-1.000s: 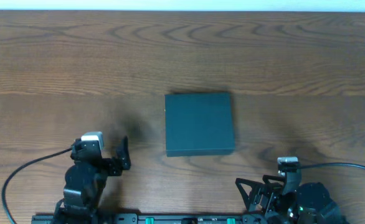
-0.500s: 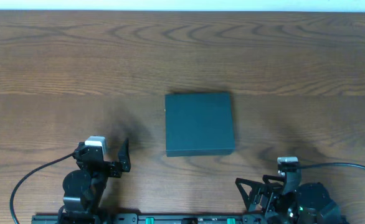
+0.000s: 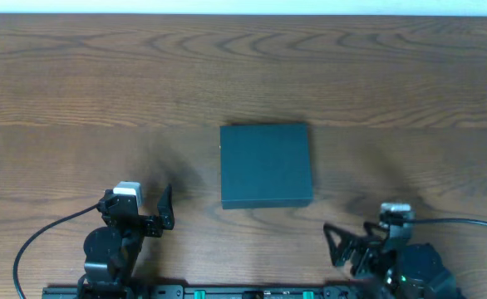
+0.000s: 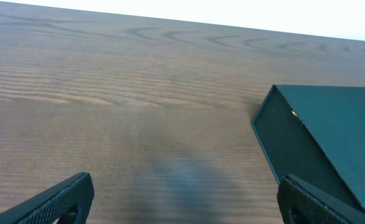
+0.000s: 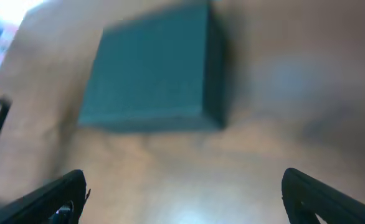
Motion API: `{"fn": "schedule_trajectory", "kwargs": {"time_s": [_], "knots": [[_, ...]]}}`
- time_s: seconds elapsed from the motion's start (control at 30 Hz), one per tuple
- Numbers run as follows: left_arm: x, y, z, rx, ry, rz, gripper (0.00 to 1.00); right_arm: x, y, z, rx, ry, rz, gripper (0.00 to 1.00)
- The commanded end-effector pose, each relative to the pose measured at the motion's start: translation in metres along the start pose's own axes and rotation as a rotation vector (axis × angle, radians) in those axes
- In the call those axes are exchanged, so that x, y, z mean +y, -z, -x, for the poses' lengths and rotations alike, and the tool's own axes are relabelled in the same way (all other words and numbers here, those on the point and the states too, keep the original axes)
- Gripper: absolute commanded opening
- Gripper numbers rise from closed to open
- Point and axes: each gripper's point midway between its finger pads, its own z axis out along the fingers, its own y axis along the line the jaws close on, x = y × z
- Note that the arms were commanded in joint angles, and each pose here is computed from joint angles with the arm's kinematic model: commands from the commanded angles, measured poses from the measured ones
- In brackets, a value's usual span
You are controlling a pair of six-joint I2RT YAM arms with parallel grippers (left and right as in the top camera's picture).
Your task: Pack container
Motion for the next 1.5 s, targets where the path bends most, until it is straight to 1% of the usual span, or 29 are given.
{"fn": "schedule_trajectory", "kwargs": {"time_s": [0.0, 0.03, 0.1, 0.27, 0.33, 0.37, 1.47], "knots": [[0.001, -0.003, -0.008, 0.015, -0.018, -0.002, 0.95, -0.029, 0.002, 0.032, -0.211, 0.177, -0.171, 0.99], [0.001, -0.003, -0.008, 0.015, -0.018, -0.002, 0.95, -0.029, -0.002, 0.034, -0.243, 0.271, -0.168, 0.99], [0.001, -0.003, -0.008, 0.015, -0.018, -0.002, 0.95, -0.032, -0.015, 0.029, -0.275, 0.365, -0.157, 0.99], [0.001, -0.003, -0.008, 0.015, -0.018, -0.002, 0.95, -0.051, -0.052, 0.012, -0.256, 0.354, -0.202, 0.99], [0.001, -0.003, -0.008, 0.015, -0.018, -0.002, 0.95, -0.056, -0.074, -0.008, -0.209, 0.363, -0.18, 0.99], [0.001, -0.003, -0.009, 0.016, -0.018, -0.002, 0.95, -0.052, -0.077, -0.013, -0.187, 0.376, -0.148, 0.99], [0.001, -0.003, -0.008, 0.015, -0.018, -0.002, 0.95, -0.049, -0.077, -0.013, -0.186, 0.379, -0.132, 0.99]]}}
